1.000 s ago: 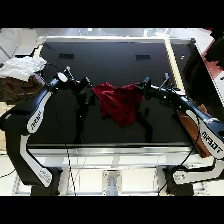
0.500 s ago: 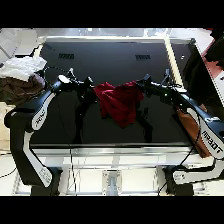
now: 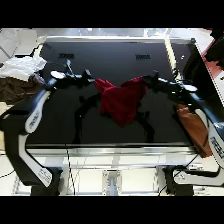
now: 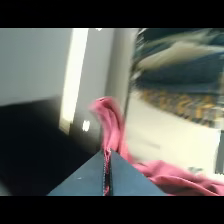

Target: Fold the shirts.

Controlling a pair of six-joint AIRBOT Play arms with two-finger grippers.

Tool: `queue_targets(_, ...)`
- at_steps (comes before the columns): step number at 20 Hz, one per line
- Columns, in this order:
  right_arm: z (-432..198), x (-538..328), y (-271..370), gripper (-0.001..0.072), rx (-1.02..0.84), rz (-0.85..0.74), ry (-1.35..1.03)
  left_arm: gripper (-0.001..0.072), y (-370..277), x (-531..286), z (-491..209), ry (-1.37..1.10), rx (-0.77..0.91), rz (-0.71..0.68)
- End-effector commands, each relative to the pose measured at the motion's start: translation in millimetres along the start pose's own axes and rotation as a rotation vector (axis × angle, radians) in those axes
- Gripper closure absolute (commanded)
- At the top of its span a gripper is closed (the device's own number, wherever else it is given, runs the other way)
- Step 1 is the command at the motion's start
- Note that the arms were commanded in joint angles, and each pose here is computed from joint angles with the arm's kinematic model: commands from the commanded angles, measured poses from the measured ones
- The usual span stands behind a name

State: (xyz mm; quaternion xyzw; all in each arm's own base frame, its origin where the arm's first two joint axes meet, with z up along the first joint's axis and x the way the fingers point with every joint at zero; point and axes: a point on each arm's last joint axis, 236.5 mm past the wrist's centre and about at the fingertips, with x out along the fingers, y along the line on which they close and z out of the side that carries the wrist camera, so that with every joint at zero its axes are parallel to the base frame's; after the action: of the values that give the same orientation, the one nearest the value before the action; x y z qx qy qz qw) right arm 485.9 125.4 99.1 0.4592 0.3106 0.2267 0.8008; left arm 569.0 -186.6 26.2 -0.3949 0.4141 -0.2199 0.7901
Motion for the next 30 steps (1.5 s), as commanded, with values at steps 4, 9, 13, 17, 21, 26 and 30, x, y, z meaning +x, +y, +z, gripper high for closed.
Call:
queue_targets(4, 12.9, -135.6, 72.0, 0.0692, -0.352, -0.057, -0.048, 0.0702, -167.1, -215.8, 57.2, -0.338, 0.479, -0.07)
queue_targets(9, 11.4, -227.0, 178.2, 0.0693, -0.694, -0.137, -0.218, 0.0704, -267.6, -374.4, 9.9, -0.634, 0.754, 0.015)
queue_targets(13, 23.4, -260.9, 224.3, 0.0694, -0.863, -0.218, -0.303, 0.0705, -241.4, -435.1, -0.2, -0.739, 0.744, 0.279)
queue_targets(17, 40.3, -218.7, 150.8, 0.0694, -0.695, -0.278, -0.105, 0.0704, -97.5, -408.6, 12.0, -0.485, 0.479, 0.706)
queue_targets(21, 14.0, -110.3, 37.4, 0.0693, -0.539, -0.313, 0.267, 0.0704, 1.2, -283.0, -4.2, -0.086, 0.407, 0.767)
queue_targets(26, -45.5, 4.4, -93.6, 0.069, -0.405, -0.397, 0.531, 0.0703, 118.6, -154.3, -50.7, 0.29, 0.329, 0.842)
queue_targets(30, -24.6, 43.3, -137.4, 0.0583, -0.372, -0.468, 0.388, 0.0656, 166.6, -104.3, -64.4, 0.32, 0.274, 0.857)
